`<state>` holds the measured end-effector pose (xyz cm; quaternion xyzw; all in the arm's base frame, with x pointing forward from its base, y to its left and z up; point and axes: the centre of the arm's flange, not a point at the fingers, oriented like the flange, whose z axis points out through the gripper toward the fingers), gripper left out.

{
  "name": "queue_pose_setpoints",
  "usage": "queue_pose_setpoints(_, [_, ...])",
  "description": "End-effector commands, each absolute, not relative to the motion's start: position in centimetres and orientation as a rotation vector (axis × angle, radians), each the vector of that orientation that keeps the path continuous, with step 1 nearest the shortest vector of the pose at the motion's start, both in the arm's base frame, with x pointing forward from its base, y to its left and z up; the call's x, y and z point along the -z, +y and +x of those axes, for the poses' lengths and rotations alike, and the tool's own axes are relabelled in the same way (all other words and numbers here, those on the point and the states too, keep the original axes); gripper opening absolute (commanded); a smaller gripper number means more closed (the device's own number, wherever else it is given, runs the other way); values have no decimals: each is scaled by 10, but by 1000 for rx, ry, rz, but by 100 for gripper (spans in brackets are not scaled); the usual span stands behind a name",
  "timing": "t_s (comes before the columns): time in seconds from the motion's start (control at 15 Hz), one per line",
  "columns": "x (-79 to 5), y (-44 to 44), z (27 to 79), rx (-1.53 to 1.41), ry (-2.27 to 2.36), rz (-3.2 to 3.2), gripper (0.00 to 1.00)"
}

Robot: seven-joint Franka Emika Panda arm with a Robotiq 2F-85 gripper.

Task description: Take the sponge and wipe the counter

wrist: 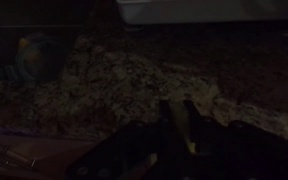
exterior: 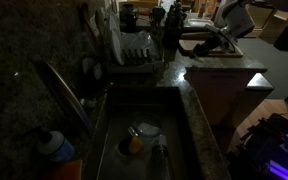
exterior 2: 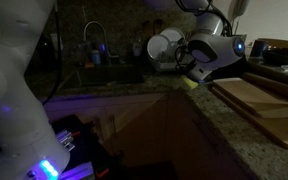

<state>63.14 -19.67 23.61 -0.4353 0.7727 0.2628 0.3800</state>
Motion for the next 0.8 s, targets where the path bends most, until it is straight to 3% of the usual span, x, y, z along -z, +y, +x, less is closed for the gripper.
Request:
queue_pose_setpoints(0.0, [-212, -198, 631, -668, 2064, -1117, 5])
queue_pose_setpoints(0.67, [-170, -243, 578, -673, 2438, -866, 5])
queue_pose_setpoints(0.73, [-191, -217, 616, -674, 2313, -905, 18])
